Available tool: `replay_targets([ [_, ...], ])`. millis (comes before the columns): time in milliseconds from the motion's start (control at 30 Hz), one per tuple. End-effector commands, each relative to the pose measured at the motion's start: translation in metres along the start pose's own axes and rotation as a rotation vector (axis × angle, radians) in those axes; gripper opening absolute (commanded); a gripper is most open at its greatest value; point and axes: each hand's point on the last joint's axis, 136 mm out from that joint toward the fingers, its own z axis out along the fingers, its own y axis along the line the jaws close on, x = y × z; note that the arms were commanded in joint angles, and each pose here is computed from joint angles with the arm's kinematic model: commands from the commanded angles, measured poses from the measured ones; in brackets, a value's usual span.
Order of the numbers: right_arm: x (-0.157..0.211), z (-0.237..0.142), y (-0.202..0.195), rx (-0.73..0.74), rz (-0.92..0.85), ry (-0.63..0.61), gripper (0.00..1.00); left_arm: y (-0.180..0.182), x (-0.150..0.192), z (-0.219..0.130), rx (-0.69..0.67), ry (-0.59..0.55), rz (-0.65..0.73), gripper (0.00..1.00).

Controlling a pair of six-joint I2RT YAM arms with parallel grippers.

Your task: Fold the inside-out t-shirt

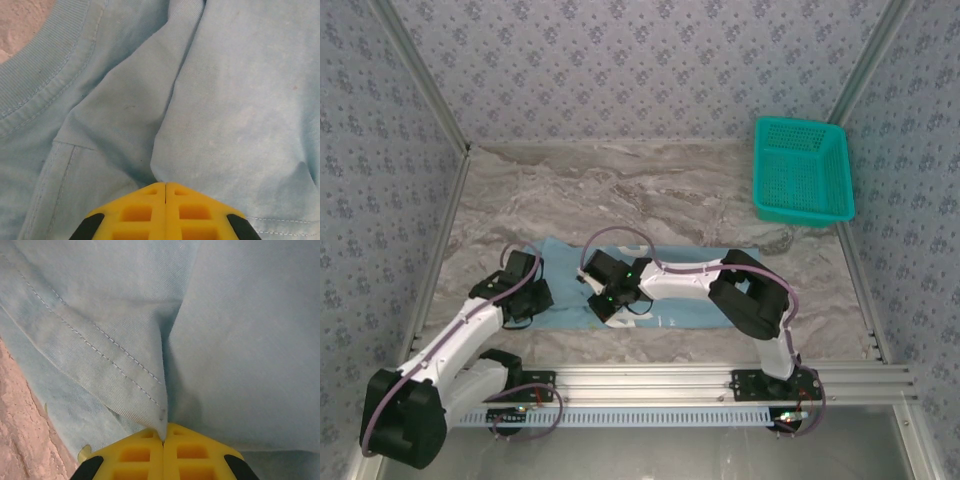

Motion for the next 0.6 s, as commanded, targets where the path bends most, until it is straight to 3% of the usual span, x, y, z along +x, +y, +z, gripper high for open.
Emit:
replay_targets([
  [0, -0.005, -0.022, 0.008, -0.001, -0.028, -0.020, 0.00, 0.001, -0.007, -0.015, -0.008, -0.025, -0.032, 0.00],
  [567, 0.010, -0.034, 0.014, -0.037, -0.031, 0.017, 0.00, 0.011, 0.004, -0.033, -0.016, -0.049, -0.113, 0.00],
])
